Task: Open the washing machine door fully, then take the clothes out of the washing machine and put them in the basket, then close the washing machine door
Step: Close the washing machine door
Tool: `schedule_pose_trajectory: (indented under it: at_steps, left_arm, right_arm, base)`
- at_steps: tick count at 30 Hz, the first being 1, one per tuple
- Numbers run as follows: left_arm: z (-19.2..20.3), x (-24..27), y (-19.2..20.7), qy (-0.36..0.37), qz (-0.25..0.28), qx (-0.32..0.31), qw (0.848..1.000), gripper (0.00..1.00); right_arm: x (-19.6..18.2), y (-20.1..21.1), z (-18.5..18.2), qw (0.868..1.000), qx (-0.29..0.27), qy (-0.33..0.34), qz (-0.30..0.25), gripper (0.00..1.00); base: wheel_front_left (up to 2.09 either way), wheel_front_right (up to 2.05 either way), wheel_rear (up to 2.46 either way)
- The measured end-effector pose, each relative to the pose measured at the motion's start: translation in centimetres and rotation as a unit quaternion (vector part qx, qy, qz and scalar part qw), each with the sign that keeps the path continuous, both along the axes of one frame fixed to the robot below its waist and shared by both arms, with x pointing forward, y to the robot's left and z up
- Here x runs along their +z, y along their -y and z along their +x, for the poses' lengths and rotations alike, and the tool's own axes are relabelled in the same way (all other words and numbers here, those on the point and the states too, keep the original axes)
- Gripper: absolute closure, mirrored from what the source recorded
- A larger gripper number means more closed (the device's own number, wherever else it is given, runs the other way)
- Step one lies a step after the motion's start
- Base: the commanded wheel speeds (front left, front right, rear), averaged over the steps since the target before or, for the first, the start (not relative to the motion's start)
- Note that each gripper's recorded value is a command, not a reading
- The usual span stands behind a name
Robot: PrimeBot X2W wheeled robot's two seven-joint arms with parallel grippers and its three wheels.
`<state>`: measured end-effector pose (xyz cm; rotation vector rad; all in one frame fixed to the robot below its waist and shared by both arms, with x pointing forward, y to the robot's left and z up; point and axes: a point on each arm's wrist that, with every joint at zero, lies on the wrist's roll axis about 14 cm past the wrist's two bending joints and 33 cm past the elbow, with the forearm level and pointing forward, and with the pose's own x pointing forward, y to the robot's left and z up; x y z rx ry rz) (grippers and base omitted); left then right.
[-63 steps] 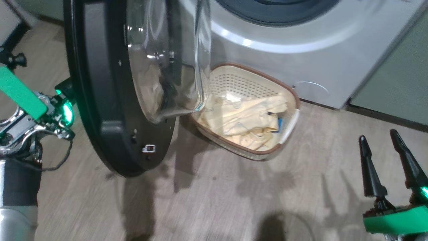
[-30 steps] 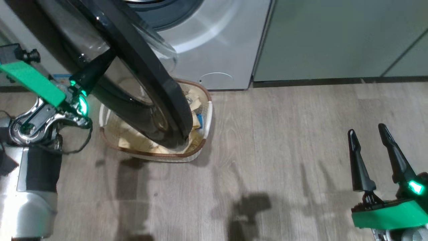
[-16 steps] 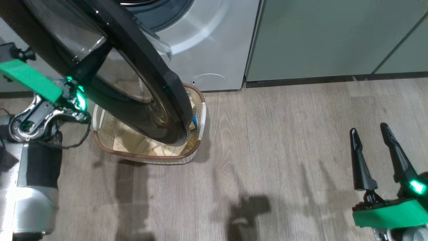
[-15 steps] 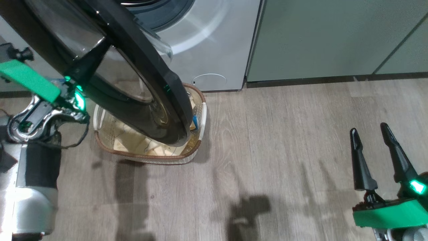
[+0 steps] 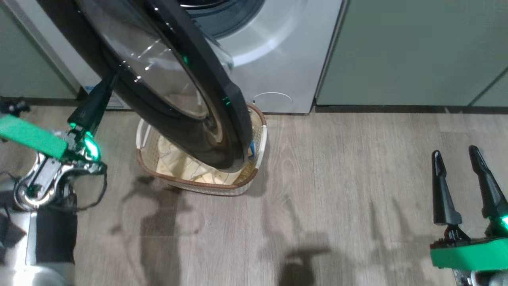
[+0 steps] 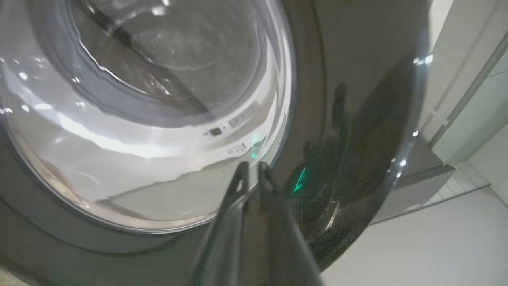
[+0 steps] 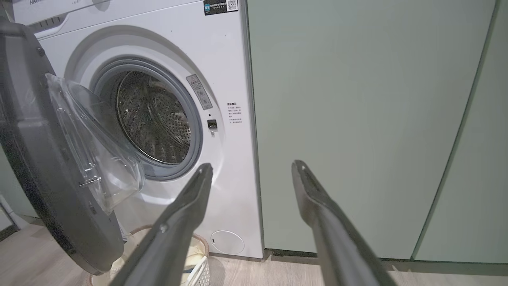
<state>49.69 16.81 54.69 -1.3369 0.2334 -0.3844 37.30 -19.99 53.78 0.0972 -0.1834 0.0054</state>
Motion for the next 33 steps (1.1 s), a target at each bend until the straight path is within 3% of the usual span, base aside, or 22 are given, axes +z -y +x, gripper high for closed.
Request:
schedule_pose_trajectory:
  at_steps: [1, 2, 11, 17, 20, 23, 26, 29, 33]
  left_arm:
    - [-0.3, 0.1, -0.6, 0.004, 0.004, 0.018, 1.000, 0.12]
    - [-0.6, 0.3, -1.0, 0.009, 0.004, 0.029, 1.000, 0.00]
    - [-3.2, 1.1, -2.3, 0.032, 0.013, 0.091, 0.995, 0.00]
    - [-4.0, 2.8, -3.3, 0.079, 0.104, 0.148, 0.980, 0.00]
    - [-4.9, 3.3, -4.1, 0.111, 0.206, 0.188, 0.954, 0.00]
    - [-6.3, 2.7, -4.9, 0.131, 0.337, 0.217, 0.907, 0.00]
    - [-7.8, 1.6, -5.2, 0.133, 0.433, 0.234, 0.860, 0.00]
    - [-9.2, 0.7, -5.2, 0.132, 0.489, 0.244, 0.827, 0.00]
    - [-10.9, 0.3, -5.3, 0.139, 0.533, 0.256, 0.794, 0.00]
  right_arm:
    - [0.1, -0.1, 0.0, 1.000, 0.002, 0.001, 0.001, 0.00]
    - [0.1, -0.3, 0.1, 1.000, 0.004, 0.003, 0.002, 0.00]
    - [0.8, -1.3, 0.4, 1.000, 0.020, 0.014, 0.005, 0.00]
    - [1.1, -1.7, 0.3, 0.999, 0.027, 0.020, 0.006, 0.00]
    - [1.5, -1.9, 0.2, 0.999, 0.029, 0.024, 0.006, 0.00]
    - [1.6, -2.0, -0.2, 0.999, 0.030, 0.026, 0.003, 0.00]
    - [1.4, -2.0, -0.9, 0.999, 0.031, 0.021, 0.003, 0.00]
    - [1.2, -2.1, -1.3, 0.999, 0.032, 0.018, 0.003, 0.00]
    - [0.8, -2.2, -1.9, 0.999, 0.034, 0.011, 0.003, 0.00]
  base:
    - [0.00, 0.00, 0.00]
    - [0.00, 0.00, 0.00]
    - [0.00, 0.00, 0.00]
    - [0.00, 0.00, 0.00]
    - [0.00, 0.00, 0.00]
    - [0.00, 0.00, 0.00]
    - [0.00, 0.00, 0.00]
    - [0.00, 0.00, 0.00]
    - [0.00, 0.00, 0.00]
